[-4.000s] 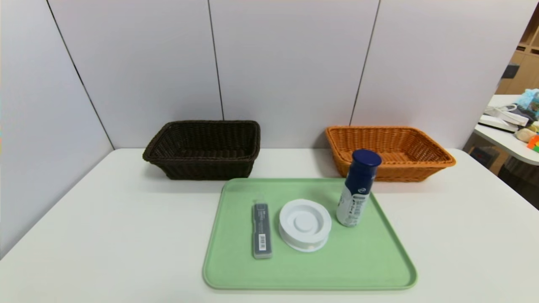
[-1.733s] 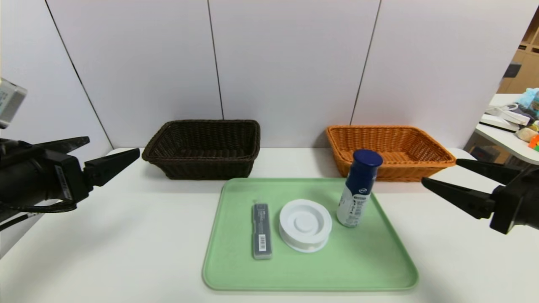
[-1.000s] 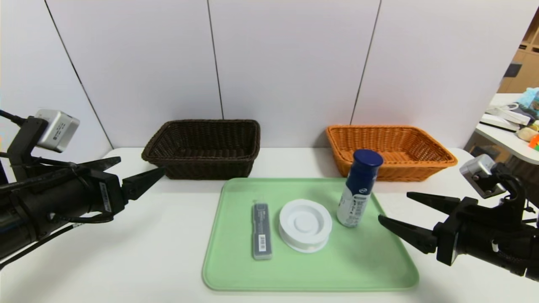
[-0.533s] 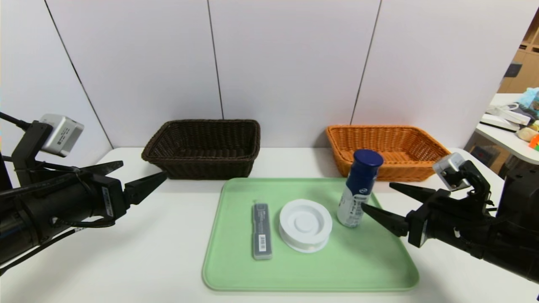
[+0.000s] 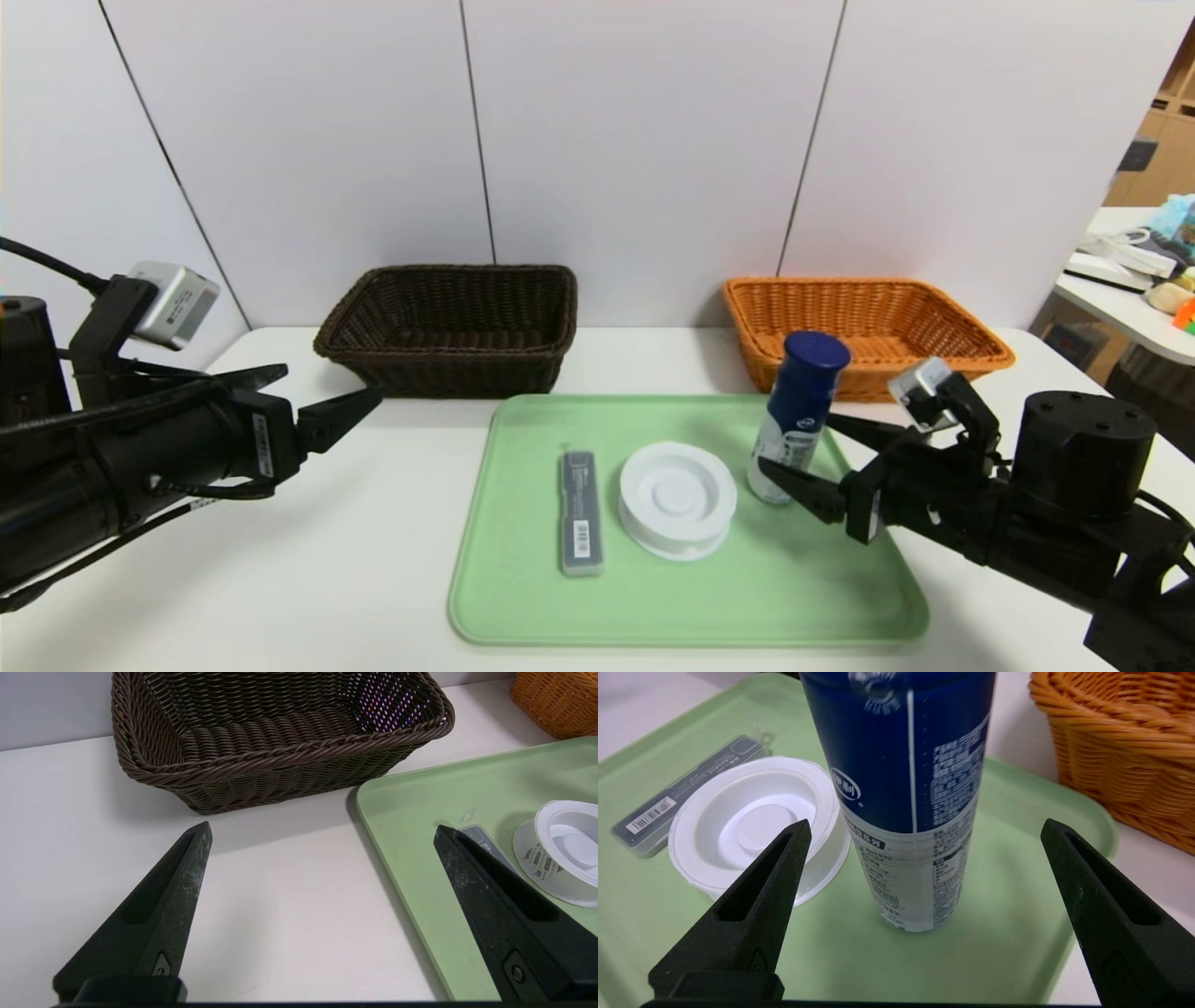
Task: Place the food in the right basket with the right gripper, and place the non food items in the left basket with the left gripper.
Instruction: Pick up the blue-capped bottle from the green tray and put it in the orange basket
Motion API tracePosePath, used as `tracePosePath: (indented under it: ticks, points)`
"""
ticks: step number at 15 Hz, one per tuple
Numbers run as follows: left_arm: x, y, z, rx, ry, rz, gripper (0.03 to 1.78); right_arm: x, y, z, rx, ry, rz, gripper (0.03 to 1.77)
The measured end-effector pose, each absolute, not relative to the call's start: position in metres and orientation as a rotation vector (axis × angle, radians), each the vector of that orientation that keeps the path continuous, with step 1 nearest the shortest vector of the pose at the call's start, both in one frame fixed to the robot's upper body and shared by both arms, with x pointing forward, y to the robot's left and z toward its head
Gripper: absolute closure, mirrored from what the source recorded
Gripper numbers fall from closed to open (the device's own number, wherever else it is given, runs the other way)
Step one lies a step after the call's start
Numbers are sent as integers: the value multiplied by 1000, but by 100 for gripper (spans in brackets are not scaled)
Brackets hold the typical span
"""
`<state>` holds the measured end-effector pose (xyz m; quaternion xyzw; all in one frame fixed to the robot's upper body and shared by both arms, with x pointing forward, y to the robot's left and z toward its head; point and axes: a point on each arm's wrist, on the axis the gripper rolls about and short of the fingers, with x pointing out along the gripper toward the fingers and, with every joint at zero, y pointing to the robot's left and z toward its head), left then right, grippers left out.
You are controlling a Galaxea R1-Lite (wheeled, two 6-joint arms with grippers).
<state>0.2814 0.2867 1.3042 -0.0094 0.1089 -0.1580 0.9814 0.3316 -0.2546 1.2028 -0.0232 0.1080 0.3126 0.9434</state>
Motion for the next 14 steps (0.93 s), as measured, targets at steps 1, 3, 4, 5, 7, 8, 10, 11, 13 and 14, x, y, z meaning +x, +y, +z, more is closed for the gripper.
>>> tracePosePath:
  ticks: [1,3,4,5,7,8,10,11,13,14]
  points:
    - [282,286,1303,-19,224,-317,12,333,-253,1199,-48,232,642,10]
    - [283,286,1301,-18,233,-318,12,337,-250,1195,-48,245,649,10]
    - [284,286,1301,-18,236,-317,12,339,-249,1194,-48,246,650,10]
    - [284,286,1300,-18,240,-317,12,342,-248,1193,-48,244,650,10]
    - [284,286,1298,-18,245,-317,12,346,-246,1193,-47,240,650,10]
    - [284,286,1298,-17,248,-317,12,347,-246,1193,-47,237,650,10]
    - [285,286,1297,-17,251,-317,12,351,-245,1194,-47,227,650,10]
    - [285,286,1297,-17,252,-318,12,352,-244,1193,-48,228,651,10]
    - [285,286,1297,-17,252,-317,12,354,-244,1191,-47,232,651,10]
    - [285,286,1297,-17,254,-318,12,355,-243,1191,-47,233,651,10]
